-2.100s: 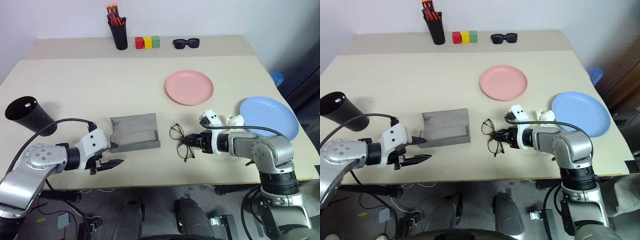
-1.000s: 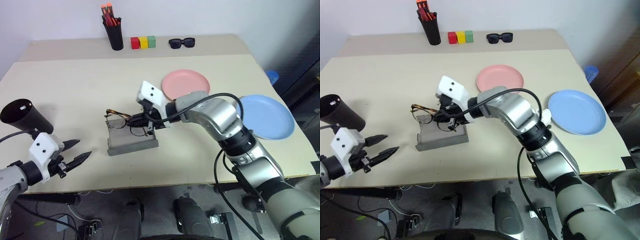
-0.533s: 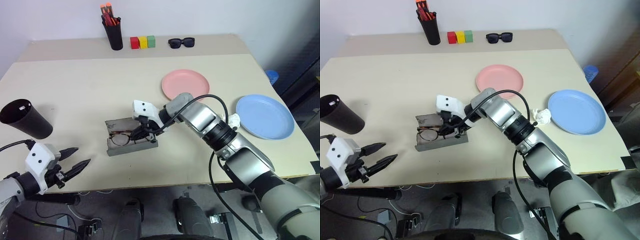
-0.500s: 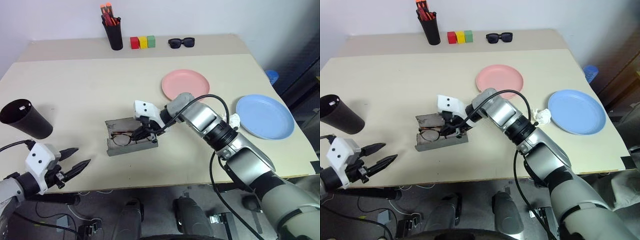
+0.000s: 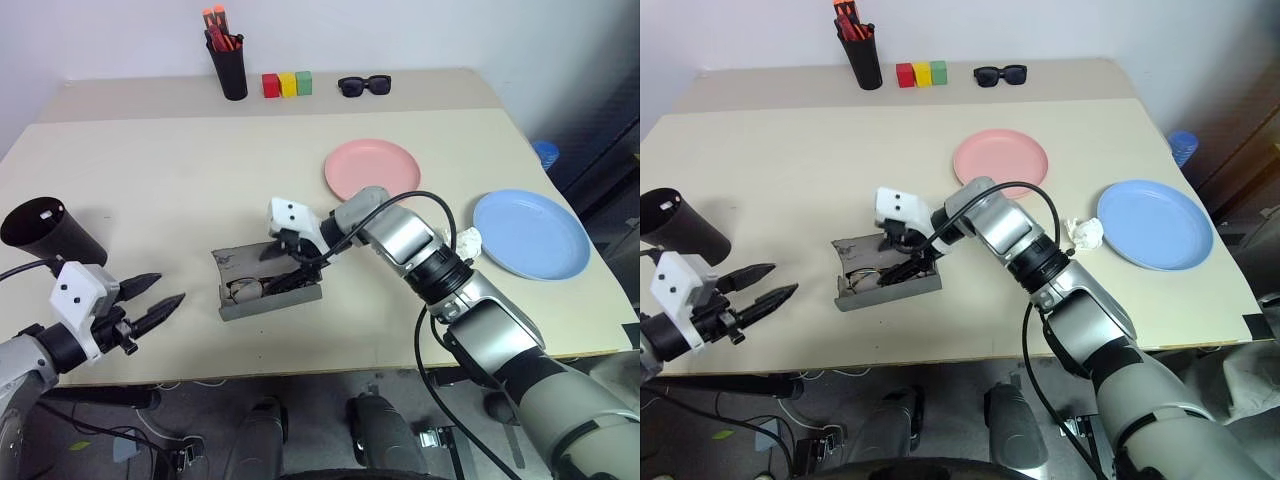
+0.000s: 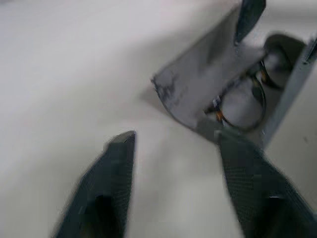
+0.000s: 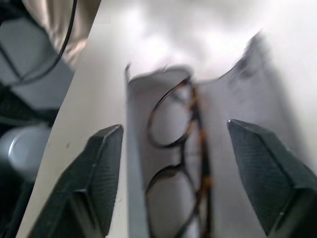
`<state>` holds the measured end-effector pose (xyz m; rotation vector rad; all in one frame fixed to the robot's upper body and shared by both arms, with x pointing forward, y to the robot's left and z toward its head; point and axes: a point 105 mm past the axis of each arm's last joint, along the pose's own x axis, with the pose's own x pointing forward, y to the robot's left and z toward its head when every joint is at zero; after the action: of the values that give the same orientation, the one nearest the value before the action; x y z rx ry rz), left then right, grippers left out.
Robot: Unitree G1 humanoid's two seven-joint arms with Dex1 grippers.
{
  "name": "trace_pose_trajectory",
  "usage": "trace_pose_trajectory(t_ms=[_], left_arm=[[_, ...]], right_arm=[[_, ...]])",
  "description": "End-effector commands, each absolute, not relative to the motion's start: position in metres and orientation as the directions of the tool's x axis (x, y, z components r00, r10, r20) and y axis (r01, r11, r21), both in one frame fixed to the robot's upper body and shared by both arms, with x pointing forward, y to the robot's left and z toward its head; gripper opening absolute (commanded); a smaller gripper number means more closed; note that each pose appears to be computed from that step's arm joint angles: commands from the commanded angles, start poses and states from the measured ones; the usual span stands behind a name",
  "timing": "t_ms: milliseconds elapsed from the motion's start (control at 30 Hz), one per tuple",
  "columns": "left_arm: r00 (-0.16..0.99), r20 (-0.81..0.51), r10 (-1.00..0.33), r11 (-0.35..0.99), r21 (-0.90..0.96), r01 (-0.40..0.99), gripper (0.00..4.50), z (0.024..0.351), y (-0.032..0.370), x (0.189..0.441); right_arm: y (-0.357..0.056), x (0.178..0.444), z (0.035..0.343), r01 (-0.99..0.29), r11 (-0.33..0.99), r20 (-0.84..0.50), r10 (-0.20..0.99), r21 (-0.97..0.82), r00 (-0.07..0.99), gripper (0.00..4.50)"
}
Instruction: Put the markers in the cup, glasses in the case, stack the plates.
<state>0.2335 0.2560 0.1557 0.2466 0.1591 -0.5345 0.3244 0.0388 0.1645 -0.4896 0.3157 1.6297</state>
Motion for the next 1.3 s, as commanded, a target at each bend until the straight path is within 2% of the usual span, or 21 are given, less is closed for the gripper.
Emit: trace_pose_trajectory(t_ms=[33,67,133,233,333,467,533,600,700,867,1100,1200,1300], left_arm=[[0.873,-0.14,-0.468,0.866,0.125,0.484,0.42,0.172,0.248,0.252],[0.877,-0.12,-0.465,0.87,0.121,0.478,0.08,0.177,0.244,0.259],[0.872,-0.078,-0.483,0.865,0.112,0.489,0.08,0.187,0.231,0.273],[0.874,-0.062,-0.483,0.867,0.104,0.487,0.08,0.195,0.208,0.306],[0.841,-0.163,-0.515,0.841,0.095,0.533,0.08,0.186,0.186,0.327],[0.802,-0.227,-0.553,0.819,0.029,0.573,0.08,0.18,0.172,0.347],[0.75,-0.354,-0.558,0.795,0.03,0.606,0.08,0.163,0.168,0.349],[0.702,-0.444,-0.556,0.768,0.048,0.639,0.08,0.15,0.165,0.347],[0.65,-0.492,-0.579,0.727,0.049,0.685,0.08,0.143,0.164,0.342],[0.579,-0.477,-0.662,0.646,0.029,0.763,0.08,0.149,0.158,0.326],[0.536,-0.454,-0.712,0.565,0.085,0.821,0.08,0.15,0.16,0.298],[0.491,-0.469,-0.734,0.514,0.088,0.853,0.08,0.146,0.156,0.28],[0.491,-0.494,-0.718,0.507,0.113,0.854,0.08,0.138,0.157,0.273]], right_arm=[[0.042,0.318,0.21,-0.968,-0.117,-0.353,0.935,-0.224,-0.031,3.09],[0.04,0.317,0.214,-0.962,-0.102,-0.331,0.944,-0.255,-0.013,3.09],[0.032,0.311,0.221,-0.949,-0.082,-0.282,0.959,-0.306,0.008,3.09],[0.01,0.292,0.228,-0.911,-0.05,-0.177,0.984,-0.41,0.026,3.09],[-0.01,0.274,0.222,-0.901,-0.012,-0.151,0.987,-0.434,0.059,3.09],[-0.033,0.261,0.211,-0.912,0.073,-0.127,0.983,-0.404,0.135,3.09],[-0.048,0.257,0.201,-0.921,0.124,-0.137,0.973,-0.369,0.186,3.09],[-0.059,0.254,0.196,-0.926,0.172,-0.141,0.963,-0.336,0.231,3.09],[-0.069,0.255,0.191,-0.918,0.238,-0.147,0.944,-0.317,0.296,3.09],[-0.086,0.263,0.189,-0.895,0.346,-0.115,0.914,-0.281,0.39,3.09],[-0.097,0.27,0.178,-0.892,0.371,-0.143,0.898,-0.257,0.415,3.09],[-0.097,0.276,0.176,-0.893,0.371,-0.149,0.897,-0.257,0.415,3.09],[-0.097,0.28,0.175,-0.891,0.372,-0.15,0.896,-0.261,0.418,3.09]])
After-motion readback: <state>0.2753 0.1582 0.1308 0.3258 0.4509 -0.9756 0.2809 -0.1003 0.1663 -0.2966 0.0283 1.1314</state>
